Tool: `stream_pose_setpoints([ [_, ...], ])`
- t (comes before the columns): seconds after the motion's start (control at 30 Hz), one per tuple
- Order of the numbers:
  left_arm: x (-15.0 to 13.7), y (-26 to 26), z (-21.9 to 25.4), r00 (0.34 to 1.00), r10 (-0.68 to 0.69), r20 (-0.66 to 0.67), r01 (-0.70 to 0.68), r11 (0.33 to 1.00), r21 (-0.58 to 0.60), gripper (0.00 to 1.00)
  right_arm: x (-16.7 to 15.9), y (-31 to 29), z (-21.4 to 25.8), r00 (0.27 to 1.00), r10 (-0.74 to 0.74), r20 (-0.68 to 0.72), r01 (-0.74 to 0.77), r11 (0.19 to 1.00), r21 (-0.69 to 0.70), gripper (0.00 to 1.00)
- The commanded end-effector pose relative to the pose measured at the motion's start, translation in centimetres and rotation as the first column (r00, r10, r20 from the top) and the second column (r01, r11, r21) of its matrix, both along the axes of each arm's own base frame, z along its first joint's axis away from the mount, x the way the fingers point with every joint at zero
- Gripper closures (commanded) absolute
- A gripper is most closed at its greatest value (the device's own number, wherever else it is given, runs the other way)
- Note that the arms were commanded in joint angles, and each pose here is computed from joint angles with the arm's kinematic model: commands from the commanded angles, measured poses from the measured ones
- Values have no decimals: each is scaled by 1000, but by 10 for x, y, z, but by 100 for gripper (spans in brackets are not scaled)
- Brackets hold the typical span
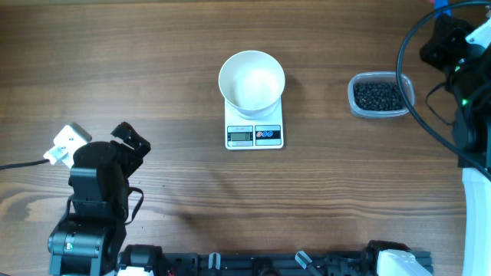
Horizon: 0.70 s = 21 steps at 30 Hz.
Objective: Scoop item into bowl and weigh 150g on scale
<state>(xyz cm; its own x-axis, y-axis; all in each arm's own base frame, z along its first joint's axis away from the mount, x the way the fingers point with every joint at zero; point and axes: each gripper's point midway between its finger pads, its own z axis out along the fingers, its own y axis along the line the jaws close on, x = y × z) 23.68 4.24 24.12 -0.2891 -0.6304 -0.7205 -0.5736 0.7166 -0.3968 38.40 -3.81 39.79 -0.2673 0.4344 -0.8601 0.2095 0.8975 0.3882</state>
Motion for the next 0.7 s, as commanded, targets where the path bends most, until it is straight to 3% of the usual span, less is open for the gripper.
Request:
stream_pose_setpoints([
  [0.0, -1, 5, 1, 1000, 11, -5, -11, 1000, 27, 0, 9, 6, 5, 999, 34, 18, -35, 999, 19, 96],
  [0.17, -1, 5, 1, 1000, 11, -5, -11, 1000, 27, 0, 17, 16, 5, 995, 96, 34, -97, 995, 26, 96],
  [0.33, -1, 5, 1, 1000, 11, -5, -11, 1000, 27, 0, 29, 15, 32, 980, 147, 137, -127, 981, -146, 96],
  [0.57, 2, 4, 5, 1000, 11, 19, -11, 1000, 25, 0, 26, 26, 21, 974, 206, 96, -195, 974, -114, 95],
  [0.67, 7, -14, 3, 997, -77, 20, 78, 996, -40, 0, 24, 28, 14, 975, 212, 66, -205, 973, -103, 96],
])
